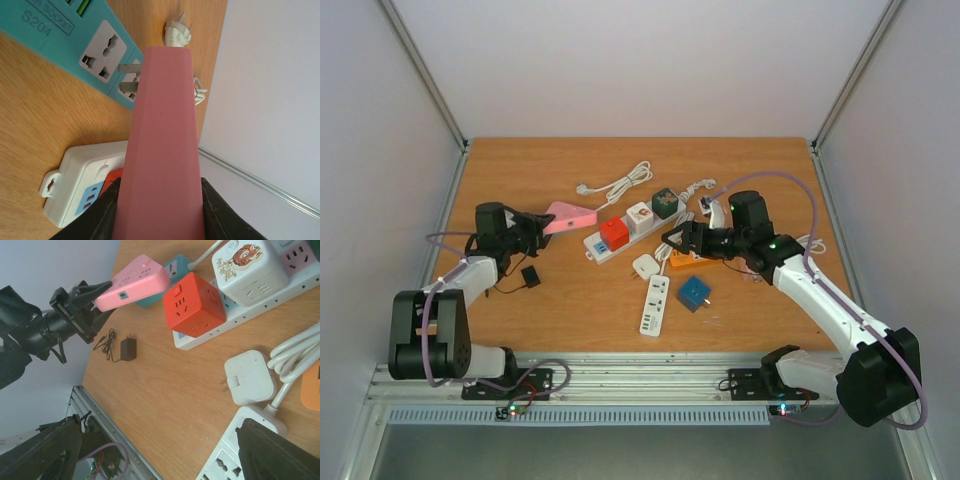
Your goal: Insert the plug
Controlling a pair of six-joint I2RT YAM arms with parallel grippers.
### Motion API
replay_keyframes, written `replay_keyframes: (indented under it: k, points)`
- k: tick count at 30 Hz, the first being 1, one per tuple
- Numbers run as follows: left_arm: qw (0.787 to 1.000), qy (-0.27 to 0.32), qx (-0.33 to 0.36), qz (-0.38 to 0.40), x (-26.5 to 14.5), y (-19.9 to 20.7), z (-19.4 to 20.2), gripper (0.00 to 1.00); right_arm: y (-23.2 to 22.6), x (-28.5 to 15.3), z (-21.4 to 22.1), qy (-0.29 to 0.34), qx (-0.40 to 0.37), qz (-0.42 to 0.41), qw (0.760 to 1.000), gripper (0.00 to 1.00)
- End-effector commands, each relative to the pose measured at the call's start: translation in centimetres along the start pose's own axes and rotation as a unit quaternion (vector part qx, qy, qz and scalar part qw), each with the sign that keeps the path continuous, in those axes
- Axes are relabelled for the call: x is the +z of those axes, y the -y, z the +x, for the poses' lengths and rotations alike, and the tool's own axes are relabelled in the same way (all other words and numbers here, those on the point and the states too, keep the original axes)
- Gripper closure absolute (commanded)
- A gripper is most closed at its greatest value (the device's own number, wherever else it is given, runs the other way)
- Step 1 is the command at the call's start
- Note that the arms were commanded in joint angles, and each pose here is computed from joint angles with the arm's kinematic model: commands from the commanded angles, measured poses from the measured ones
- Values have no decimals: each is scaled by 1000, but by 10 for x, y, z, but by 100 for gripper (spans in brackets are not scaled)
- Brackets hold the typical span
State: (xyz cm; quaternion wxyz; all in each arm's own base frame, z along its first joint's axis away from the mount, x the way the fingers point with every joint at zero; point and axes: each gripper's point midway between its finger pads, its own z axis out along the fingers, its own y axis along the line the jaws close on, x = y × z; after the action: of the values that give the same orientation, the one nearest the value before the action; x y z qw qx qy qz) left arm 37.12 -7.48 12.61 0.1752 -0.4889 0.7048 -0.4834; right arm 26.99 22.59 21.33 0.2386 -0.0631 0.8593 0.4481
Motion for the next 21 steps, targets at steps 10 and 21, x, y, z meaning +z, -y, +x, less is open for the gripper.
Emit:
replay_keyframes:
  k: [10, 21]
  points:
    - [999, 29, 19, 35, -4, 5, -15, 100, -7, 2, -6, -4, -14, 2, 1000, 15]
    - [999, 11, 23, 47, 2, 2, -15, 100, -6, 5, -5, -9, -14, 4, 1000, 14]
